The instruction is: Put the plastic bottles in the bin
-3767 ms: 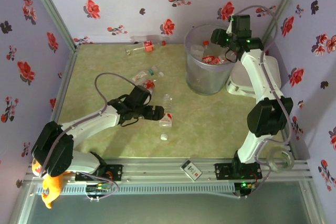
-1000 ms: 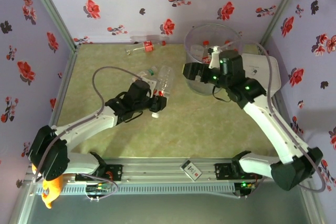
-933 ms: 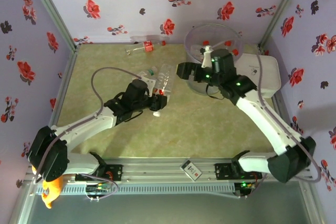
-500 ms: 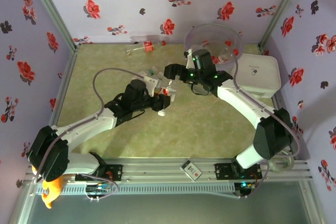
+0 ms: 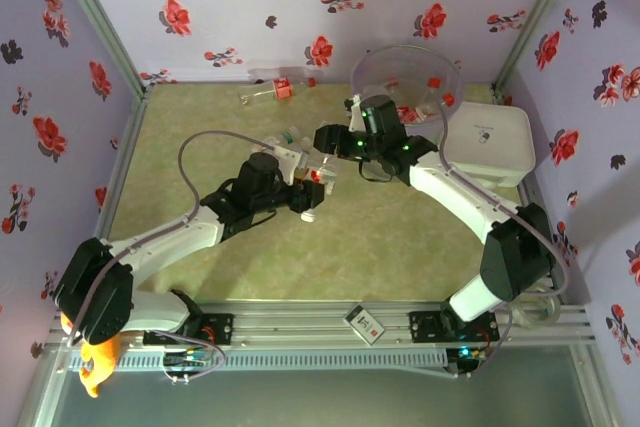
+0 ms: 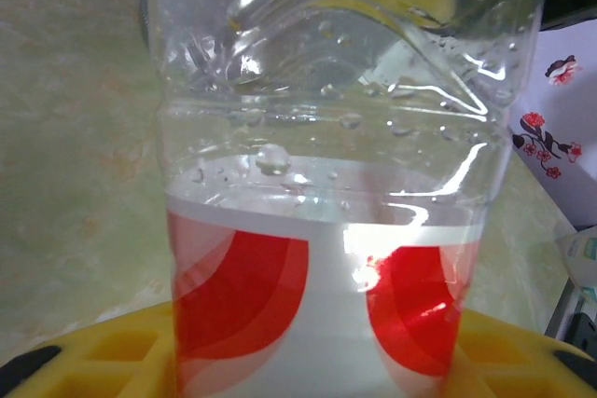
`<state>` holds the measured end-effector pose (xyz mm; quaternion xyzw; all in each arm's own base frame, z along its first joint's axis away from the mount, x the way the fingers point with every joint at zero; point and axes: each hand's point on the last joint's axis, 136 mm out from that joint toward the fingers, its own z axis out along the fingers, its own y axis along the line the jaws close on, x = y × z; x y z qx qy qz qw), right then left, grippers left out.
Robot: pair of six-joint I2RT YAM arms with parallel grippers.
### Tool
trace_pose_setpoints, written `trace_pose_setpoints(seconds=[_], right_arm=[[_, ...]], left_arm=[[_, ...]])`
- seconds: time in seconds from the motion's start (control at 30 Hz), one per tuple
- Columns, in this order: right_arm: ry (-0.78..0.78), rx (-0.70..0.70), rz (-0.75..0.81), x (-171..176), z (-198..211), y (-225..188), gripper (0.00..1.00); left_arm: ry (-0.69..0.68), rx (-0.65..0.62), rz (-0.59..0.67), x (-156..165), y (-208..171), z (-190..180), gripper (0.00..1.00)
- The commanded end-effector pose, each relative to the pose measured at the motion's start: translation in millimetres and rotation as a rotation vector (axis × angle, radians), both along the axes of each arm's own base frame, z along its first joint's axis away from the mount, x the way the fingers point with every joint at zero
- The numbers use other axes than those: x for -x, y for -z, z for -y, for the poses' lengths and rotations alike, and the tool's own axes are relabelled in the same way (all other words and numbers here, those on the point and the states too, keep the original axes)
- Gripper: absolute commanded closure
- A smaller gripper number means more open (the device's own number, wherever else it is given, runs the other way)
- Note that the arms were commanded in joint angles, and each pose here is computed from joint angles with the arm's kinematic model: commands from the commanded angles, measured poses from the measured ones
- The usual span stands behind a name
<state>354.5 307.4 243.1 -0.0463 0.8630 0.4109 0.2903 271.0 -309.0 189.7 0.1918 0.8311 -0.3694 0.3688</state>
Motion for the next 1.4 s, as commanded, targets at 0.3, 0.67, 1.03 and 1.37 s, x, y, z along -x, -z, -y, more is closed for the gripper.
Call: trace_pose_setpoints(seconds=[0.3, 0.67, 1.03, 1.37], right_arm=[[-0.01, 0.031, 0.053, -3.4, -0.6, -17.4, 0.53], [0.053, 0.095, 0.339, -28.8, 36.8, -130.4, 0.53], [0.365, -0.039, 0.561, -83.3, 160.5, -241.8, 0.53], [0.588, -0.147, 0.474, -149.8, 247.7, -215.5, 0.53]], left_arm=[[-0.046, 0.013, 0.021, 4.9, -14.3, -21.4, 0.0], [-0.179, 0.042, 0.004, 27.4, -23.8, -90.0, 0.0], [-0.233, 0.042, -0.045, 23.4, -6.4, -100.3, 0.0], [-0.242, 0.051, -0.049, 21.4, -3.9, -100.1, 0.0]])
